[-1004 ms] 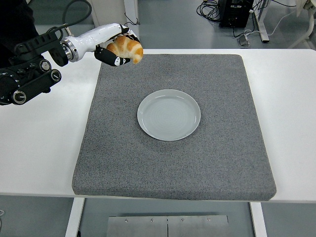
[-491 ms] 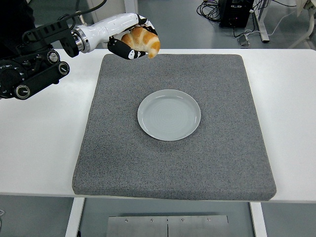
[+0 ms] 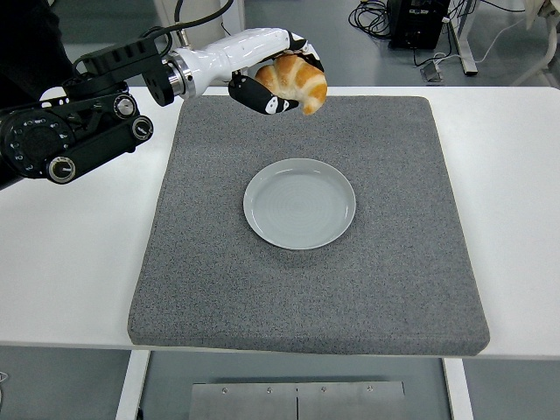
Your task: Place the bread on the plate
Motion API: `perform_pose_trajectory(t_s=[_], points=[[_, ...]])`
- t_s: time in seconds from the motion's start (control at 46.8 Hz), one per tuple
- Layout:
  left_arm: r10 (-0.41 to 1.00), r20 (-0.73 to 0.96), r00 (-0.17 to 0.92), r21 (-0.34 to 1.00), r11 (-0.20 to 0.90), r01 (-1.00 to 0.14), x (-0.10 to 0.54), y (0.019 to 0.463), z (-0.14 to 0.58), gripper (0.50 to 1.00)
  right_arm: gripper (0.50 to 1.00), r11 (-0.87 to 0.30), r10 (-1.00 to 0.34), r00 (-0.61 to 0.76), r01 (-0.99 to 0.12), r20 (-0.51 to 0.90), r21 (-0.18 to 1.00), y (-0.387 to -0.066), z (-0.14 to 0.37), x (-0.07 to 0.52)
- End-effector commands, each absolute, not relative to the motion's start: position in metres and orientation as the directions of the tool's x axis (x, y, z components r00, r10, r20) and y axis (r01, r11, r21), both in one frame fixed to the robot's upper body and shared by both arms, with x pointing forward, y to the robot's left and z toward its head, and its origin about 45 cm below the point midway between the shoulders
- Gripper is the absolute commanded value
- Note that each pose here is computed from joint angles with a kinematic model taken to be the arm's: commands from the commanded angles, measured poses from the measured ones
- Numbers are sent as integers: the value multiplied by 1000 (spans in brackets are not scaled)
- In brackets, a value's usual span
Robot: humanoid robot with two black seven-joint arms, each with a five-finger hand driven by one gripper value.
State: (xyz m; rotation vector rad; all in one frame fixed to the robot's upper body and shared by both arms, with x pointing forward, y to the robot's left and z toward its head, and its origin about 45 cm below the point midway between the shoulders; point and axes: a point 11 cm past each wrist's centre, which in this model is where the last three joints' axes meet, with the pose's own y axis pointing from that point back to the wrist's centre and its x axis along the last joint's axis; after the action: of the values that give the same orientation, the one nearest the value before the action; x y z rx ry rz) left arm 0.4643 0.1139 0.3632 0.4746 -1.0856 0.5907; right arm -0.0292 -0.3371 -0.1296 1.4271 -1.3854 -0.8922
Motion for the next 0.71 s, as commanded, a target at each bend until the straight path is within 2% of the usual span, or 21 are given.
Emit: perform_pose_trajectory(t_s=[0.0,0.278,0.684], points=[[204,914,351,77,762,-643,462,107,358,530,1000,62,-990,102,-318,99,946,-337,-130,-29],[182,912,369,87,790,-607,453,84,346,530,1000,63,-990,102,-319,101,946,-337,-130,-29],[127,913,388,141,793,-593,442,77,303,531,1000,63,-990,102,-319,101,946,-337,-130,-29]])
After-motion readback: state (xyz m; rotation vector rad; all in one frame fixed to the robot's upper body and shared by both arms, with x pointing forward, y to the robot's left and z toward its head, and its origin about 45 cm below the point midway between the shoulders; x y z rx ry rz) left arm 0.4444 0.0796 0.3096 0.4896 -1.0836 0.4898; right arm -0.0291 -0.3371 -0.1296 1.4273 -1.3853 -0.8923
